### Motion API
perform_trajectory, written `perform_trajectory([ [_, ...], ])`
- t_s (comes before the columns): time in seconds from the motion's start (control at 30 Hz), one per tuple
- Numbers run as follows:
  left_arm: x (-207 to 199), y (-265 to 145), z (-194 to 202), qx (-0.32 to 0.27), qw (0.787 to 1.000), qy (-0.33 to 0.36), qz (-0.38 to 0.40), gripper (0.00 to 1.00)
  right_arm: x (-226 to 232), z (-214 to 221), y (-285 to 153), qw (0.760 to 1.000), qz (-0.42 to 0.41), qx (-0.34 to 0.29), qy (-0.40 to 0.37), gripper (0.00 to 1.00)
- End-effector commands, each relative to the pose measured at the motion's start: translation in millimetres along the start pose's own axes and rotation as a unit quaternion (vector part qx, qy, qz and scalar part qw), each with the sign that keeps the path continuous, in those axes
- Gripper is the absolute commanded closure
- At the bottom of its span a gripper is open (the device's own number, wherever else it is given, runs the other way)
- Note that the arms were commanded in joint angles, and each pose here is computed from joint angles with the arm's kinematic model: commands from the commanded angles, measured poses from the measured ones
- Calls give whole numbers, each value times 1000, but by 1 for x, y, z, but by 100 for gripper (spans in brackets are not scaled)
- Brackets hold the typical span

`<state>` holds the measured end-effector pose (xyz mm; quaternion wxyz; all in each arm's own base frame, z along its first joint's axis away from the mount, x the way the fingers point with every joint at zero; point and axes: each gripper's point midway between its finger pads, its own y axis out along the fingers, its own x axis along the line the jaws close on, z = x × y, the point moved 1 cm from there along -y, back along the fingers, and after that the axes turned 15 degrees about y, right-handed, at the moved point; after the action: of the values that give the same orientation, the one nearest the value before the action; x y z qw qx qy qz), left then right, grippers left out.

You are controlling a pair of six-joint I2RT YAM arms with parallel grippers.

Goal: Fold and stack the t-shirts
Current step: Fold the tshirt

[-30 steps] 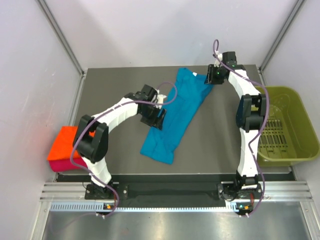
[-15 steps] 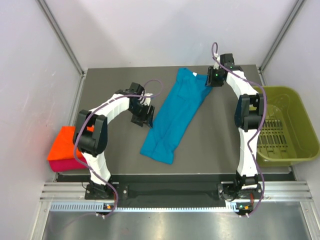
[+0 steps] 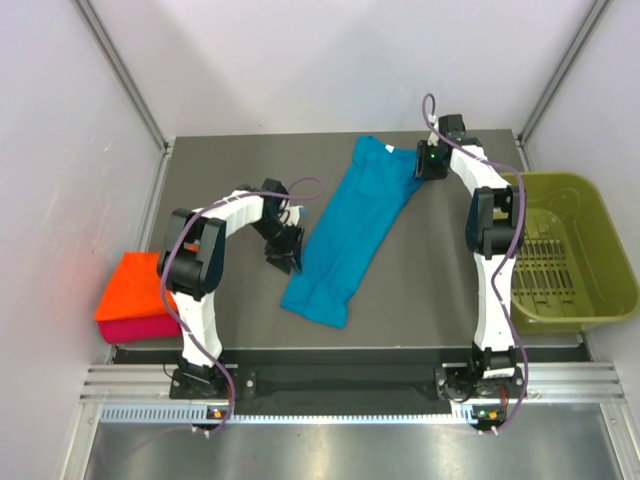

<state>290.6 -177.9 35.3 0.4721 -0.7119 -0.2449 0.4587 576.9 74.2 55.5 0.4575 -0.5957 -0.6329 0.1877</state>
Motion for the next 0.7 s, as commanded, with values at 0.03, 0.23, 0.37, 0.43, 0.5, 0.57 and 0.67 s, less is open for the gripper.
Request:
perform_trajectory([
  [0.03,-3,3,4,9,1000,-7,13,65,-2,-27,7,999,-2,-40,1,59],
  [0.23,-2,2,8,9,1000,-6,8,100,4,-45,15,998,-12,-65,5,79],
  [0.37,-5,2,13,6,1000,-7,9,100,10,-63,15,996,-27,-88,6,84],
  [0.43,-8,2,12,3,1000,-1,8,100,16,-69,17,994,-39,-97,11,85],
  [0.5,-9,2,13,2,1000,1,6,100,21,-76,17,993,-48,-110,13,85],
  [0.57,-12,2,17,4,1000,5,6,100,22,-78,19,992,-54,-110,21,85],
  [0.67,-16,2,21,4,1000,13,4,100,27,-76,21,992,-65,-106,27,84],
])
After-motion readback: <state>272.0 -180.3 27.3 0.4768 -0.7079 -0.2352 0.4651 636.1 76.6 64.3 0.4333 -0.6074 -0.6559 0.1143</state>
